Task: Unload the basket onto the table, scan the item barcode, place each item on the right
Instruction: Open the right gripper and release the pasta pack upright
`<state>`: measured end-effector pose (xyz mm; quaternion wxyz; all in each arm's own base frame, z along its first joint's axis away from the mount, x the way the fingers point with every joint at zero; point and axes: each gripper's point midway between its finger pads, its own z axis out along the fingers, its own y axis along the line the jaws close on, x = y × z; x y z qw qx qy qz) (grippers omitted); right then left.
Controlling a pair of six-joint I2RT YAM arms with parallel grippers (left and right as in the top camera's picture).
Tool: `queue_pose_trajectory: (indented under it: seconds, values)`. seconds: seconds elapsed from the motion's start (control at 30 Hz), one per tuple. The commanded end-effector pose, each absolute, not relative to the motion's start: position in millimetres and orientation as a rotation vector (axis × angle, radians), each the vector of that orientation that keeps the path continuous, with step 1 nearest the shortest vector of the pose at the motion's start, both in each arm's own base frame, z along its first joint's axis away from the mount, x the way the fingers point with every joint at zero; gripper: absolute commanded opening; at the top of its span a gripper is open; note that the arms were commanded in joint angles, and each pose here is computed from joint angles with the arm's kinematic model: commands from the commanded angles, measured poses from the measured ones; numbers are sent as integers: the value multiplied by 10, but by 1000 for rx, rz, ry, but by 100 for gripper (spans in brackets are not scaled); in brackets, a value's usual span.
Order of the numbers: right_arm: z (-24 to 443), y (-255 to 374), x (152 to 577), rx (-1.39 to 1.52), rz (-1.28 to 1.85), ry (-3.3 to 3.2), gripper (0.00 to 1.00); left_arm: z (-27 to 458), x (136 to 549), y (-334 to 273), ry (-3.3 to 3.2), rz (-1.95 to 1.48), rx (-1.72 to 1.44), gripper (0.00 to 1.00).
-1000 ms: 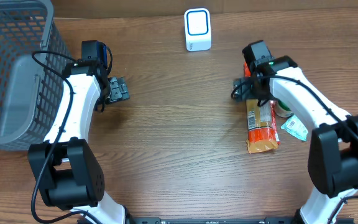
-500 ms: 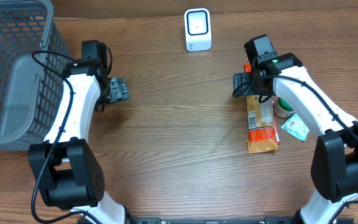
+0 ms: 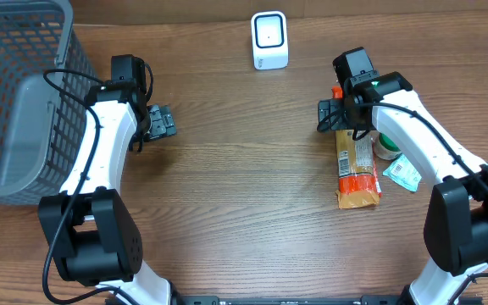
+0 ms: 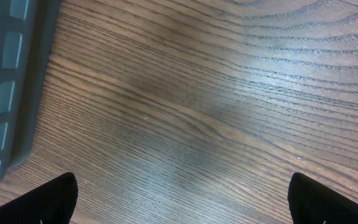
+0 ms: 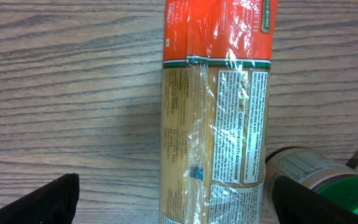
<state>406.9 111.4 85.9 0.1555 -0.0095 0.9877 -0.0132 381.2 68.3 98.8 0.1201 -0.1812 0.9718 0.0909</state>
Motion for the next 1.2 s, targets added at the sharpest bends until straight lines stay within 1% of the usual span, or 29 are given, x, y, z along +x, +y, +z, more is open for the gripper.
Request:
queue_pose_trajectory:
  seconds: [0.0,0.53,0.7,0.97,1.17]
  values:
    - [1023,1148,4123,-33,-17,2785,100,999,3830,707,2836,276,-523,100]
    - [1031,1148,4122,-33,-16,2784,100,999,3831,707,2836,276,-523,100]
    - [1185,1149,4125,-29,0,2748,100,999,3831,707,2836,275,-523,100]
    - [1869,1128,4061,-14,67,2586,100,999,3831,707,2836,276,-523,100]
    - [2462,1078,3912,-2,122,2441,100,999,3830,707,2836,276,-523,100]
